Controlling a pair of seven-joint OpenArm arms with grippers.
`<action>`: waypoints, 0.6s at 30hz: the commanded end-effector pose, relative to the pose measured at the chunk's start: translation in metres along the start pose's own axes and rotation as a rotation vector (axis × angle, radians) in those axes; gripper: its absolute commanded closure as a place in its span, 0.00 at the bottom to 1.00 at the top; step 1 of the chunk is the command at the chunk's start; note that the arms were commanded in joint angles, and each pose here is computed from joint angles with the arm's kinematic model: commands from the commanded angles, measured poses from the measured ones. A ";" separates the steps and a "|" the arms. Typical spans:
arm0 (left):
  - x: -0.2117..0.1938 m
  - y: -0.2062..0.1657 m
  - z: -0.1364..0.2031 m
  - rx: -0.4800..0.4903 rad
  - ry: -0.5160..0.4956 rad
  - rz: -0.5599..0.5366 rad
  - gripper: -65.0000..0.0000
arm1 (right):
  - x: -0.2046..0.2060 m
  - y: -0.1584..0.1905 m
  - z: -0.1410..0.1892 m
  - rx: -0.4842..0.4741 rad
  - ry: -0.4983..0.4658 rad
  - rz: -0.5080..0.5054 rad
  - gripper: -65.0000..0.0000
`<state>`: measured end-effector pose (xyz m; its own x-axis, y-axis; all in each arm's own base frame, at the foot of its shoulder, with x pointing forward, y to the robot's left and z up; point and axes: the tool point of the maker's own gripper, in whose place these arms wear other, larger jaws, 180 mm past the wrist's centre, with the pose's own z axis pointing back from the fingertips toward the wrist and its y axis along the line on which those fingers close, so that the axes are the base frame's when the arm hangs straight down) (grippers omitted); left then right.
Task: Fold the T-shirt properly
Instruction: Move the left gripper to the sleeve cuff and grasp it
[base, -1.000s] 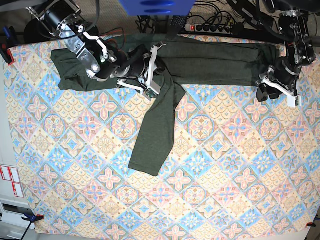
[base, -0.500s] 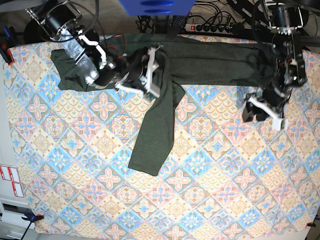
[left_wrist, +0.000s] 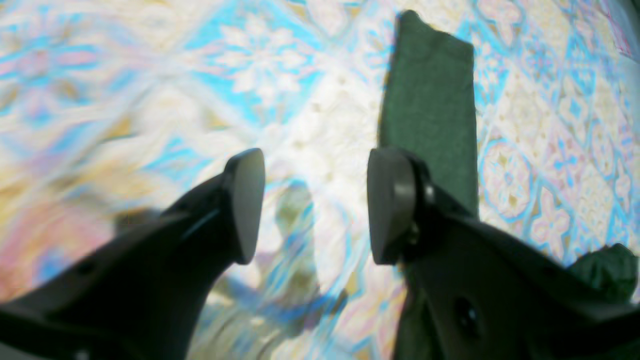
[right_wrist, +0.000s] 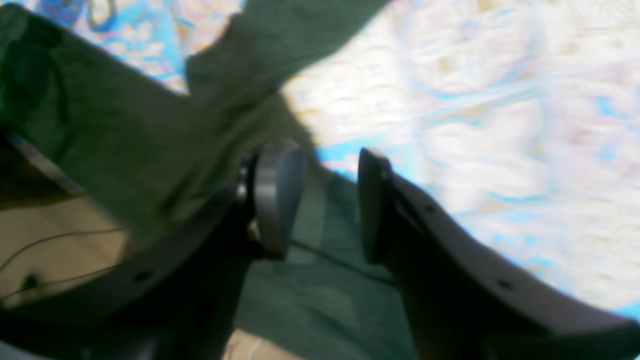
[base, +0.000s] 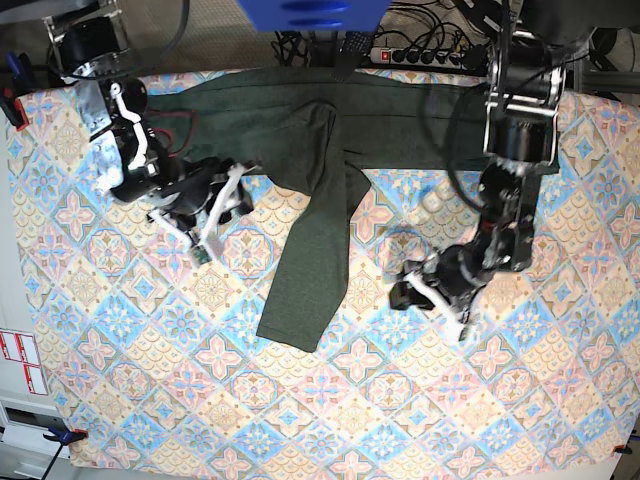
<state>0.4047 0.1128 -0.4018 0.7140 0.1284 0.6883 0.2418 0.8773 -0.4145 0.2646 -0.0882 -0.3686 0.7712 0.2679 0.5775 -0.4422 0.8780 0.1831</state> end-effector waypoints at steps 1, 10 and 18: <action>0.028 -0.014 -0.014 -0.027 -0.042 -0.010 0.50 | 0.011 -0.006 0.007 -0.009 -0.045 0.004 0.67; 0.017 -0.060 -0.070 -0.067 0.059 0.017 0.50 | 0.006 -0.035 0.020 -0.079 -0.069 -0.070 0.67; -0.014 -0.074 -0.086 -0.061 0.116 0.002 0.50 | 0.008 -0.035 0.020 -0.079 -0.073 -0.068 0.67</action>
<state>0.4123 0.0117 -0.4550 0.8280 0.0524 0.5582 0.2490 0.8577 -0.4498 0.2684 -0.1250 -0.3668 0.7916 0.1787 0.5844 -0.3362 0.9259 0.1721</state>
